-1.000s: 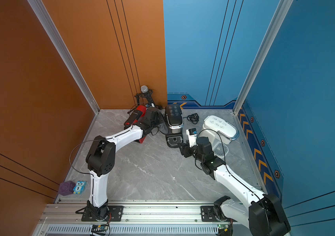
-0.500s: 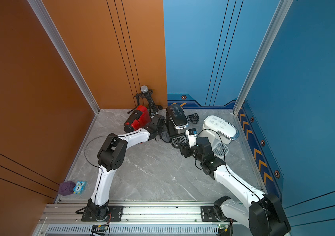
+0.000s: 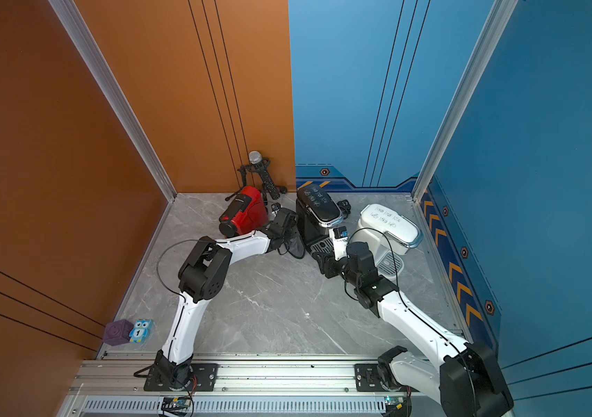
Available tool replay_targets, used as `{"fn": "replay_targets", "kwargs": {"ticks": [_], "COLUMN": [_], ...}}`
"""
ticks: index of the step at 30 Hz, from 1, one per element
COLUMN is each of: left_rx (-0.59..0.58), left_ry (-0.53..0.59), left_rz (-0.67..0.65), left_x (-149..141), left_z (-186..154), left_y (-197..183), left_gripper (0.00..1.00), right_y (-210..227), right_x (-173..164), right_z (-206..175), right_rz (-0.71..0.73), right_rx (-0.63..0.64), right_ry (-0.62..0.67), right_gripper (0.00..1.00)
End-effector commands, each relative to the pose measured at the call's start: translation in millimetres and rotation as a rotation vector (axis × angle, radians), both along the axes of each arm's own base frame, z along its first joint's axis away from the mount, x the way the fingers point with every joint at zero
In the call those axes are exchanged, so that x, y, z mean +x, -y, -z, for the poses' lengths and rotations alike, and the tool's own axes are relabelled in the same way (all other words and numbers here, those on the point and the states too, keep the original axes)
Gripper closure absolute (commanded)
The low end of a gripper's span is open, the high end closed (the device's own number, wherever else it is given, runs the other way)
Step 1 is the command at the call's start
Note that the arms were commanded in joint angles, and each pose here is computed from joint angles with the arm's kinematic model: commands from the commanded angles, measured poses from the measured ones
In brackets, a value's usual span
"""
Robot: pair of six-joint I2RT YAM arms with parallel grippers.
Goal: Wipe the surface of a coffee machine
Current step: Wipe the dirt from the surface of the coffee machine.
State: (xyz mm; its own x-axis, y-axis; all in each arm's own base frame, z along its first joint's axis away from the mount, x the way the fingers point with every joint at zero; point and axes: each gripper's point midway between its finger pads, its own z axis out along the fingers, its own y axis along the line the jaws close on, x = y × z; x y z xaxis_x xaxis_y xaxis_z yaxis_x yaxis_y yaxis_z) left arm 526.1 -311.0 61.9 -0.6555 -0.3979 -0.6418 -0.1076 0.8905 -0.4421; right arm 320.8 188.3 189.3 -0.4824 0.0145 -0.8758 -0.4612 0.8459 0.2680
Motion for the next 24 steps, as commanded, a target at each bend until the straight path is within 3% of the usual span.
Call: {"fn": "replay_targets", "kwargs": {"ticks": [1, 8, 12, 18, 24], "left_rx": [-0.088, -0.096, -0.095, -0.089, -0.075], "left_ry": [0.091, 0.206, 0.247, 0.234, 0.178], "left_rz": [0.094, 0.067, 0.044, 0.045, 0.057], "left_x": [-16, -20, -19, -13, -1], "left_z": [-58, -126, -147, -134, -96], "left_y": [36, 21, 16, 21, 25], "left_gripper": [1.0, 1.0, 1.0, 1.0, 1.0], "right_y": [2, -3, -3, -4, -2], "right_x": [-1, 1, 1, 0, -1], "right_z": [-5, 2, 1, 1, -1], "right_rz": [0.008, -0.003, -0.002, -0.008, -0.005], "right_rx": [-0.007, -0.001, 0.0, 0.001, -0.002], "right_ry": [0.024, 0.002, 0.006, 0.007, 0.012], "right_gripper": [0.4, 0.4, 0.4, 0.4, 0.4]}}
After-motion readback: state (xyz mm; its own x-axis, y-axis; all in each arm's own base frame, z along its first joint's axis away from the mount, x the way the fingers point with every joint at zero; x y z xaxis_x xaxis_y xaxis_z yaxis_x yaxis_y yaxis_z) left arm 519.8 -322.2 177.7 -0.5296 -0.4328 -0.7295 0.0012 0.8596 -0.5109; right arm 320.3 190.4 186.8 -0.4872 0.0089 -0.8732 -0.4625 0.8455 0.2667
